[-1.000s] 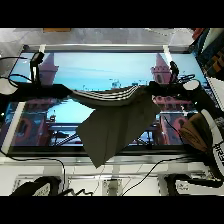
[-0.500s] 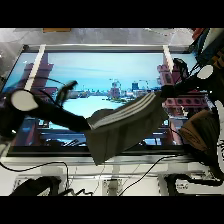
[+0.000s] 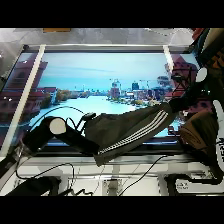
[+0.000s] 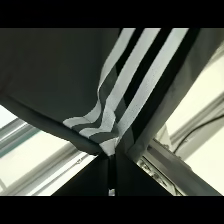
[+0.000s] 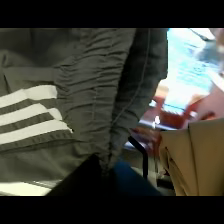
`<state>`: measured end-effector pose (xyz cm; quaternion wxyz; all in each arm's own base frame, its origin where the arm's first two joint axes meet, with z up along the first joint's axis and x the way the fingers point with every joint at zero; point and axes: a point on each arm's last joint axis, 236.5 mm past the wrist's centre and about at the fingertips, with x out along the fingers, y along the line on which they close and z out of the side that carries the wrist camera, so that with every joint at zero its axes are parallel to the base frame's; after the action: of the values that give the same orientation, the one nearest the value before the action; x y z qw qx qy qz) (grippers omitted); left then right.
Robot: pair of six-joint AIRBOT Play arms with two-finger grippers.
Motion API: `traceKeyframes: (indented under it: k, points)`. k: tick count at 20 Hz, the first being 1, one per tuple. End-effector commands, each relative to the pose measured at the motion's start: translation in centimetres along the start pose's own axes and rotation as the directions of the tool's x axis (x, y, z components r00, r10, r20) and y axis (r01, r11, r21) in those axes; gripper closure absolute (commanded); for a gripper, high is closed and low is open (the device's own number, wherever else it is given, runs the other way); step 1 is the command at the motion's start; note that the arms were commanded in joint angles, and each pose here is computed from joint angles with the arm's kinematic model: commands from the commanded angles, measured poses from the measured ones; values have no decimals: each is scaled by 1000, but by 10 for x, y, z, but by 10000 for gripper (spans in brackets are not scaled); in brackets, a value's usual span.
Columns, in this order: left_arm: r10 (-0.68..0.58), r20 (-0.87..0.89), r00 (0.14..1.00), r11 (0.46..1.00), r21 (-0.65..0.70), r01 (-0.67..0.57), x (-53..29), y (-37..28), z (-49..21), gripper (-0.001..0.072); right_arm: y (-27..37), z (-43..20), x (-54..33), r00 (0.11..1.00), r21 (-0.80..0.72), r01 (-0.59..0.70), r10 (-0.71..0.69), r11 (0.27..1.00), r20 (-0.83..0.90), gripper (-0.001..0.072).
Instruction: Fold the clothes and pants, and hang the long-sleeved shirts on hangers.
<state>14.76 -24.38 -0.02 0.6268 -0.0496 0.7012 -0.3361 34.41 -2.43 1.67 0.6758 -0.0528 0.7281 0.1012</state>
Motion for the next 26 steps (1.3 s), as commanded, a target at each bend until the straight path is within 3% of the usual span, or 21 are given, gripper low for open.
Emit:
traceKeyframes:
  k: [1, 2, 4, 5, 9, 12, 14, 16, 18, 20, 21, 23, 26]
  points:
    - [18, 39, 999, 999, -35, -17, 18, 14, 3, 621, -4, -10, 27, 998, 5, 4, -4, 1000, -62, 252]
    - [18, 51, 999, 999, -35, -17, 18, 14, 6, 503, -5, -12, 34, 997, 5, 6, -6, 1000, -76, 89]
    - [20, 94, 995, 999, -34, -17, 17, 15, 16, 84, -11, 0, 41, 999, 5, 28, -28, 1000, -29, 96]
    - [21, 121, 992, 999, -33, -17, 17, 15, 22, 14, -14, 8, 41, 999, 11, 40, -40, 999, 9, 102]
    - [21, 196, 980, 1000, -21, -18, 12, 14, 40, 15, -37, 47, 37, 978, 107, 110, -126, 988, 167, 114]
    - [24, 204, 979, 999, -33, -18, 10, 18, 43, 15, -78, 43, 38, 980, 199, 142, -166, 970, 109, 134]
    - [29, 215, 976, 998, -52, -18, 7, 23, 46, 16, -93, 45, 36, 992, 277, 45, -77, 960, 105, 150]
    - [34, 230, 973, 997, -78, -17, 2, 30, 50, 15, -77, 56, 32, 972, 250, -196, 154, 948, 178, 172]
    - [42, 248, 968, 994, -109, -15, -3, 39, 55, 16, -66, 56, 36, 918, 260, -383, 334, 886, 213, 171]
    - [50, 266, 963, 990, -141, -13, -9, 48, 60, 16, -69, 52, 49, 912, 252, -403, 364, 880, 190, 156]
    - [54, 273, 960, 988, -155, -12, -11, 52, 61, 16, -69, 58, 54, 908, 227, -408, 367, 885, 201, 98]
    - [60, 285, 957, 984, -177, -9, -15, 59, 64, 16, -56, 73, 63, 889, 179, -442, 403, 879, 219, 91]
    - [62, 287, 956, 982, -186, -8, -17, 61, 65, 16, -45, 78, 91, 914, 121, -395, 378, 911, 145, 92]
